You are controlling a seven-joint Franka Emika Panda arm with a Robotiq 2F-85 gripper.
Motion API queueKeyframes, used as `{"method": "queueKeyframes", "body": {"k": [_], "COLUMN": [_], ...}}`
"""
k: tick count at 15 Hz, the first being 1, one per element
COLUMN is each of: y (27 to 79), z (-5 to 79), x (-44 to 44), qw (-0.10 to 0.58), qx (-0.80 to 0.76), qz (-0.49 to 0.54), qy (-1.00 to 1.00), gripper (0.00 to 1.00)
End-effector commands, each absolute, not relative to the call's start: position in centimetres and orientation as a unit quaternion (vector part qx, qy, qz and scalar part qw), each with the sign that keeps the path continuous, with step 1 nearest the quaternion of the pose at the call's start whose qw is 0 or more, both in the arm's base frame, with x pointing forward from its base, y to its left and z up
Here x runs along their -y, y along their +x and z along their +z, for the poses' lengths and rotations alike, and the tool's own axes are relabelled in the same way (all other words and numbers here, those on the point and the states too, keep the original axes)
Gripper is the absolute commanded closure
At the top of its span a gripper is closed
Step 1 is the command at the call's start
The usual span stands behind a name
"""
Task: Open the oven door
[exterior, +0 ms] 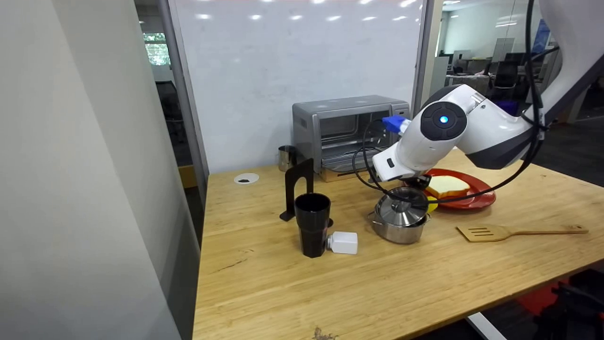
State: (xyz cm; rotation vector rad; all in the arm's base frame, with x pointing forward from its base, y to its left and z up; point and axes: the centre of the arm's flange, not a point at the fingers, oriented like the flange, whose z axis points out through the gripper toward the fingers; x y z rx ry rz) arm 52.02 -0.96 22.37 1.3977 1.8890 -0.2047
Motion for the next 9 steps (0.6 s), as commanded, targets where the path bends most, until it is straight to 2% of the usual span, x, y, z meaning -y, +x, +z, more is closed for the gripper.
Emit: {"method": "queueKeyframes", "body": {"k": [1,6,9], "y": [51.89,51.83,51.83], "z": [21.82,22.24,22.56], "x": [0.70,0.61,0.46], "qw": [0.382,0.368,0.356], "qx": [-0.751,-0.759,-0.763], "qz": [-0.094,-0.101,-0.106], "qy": [0.530,0.527,0.529], "gripper": [0.08,0.01,0.02]}}
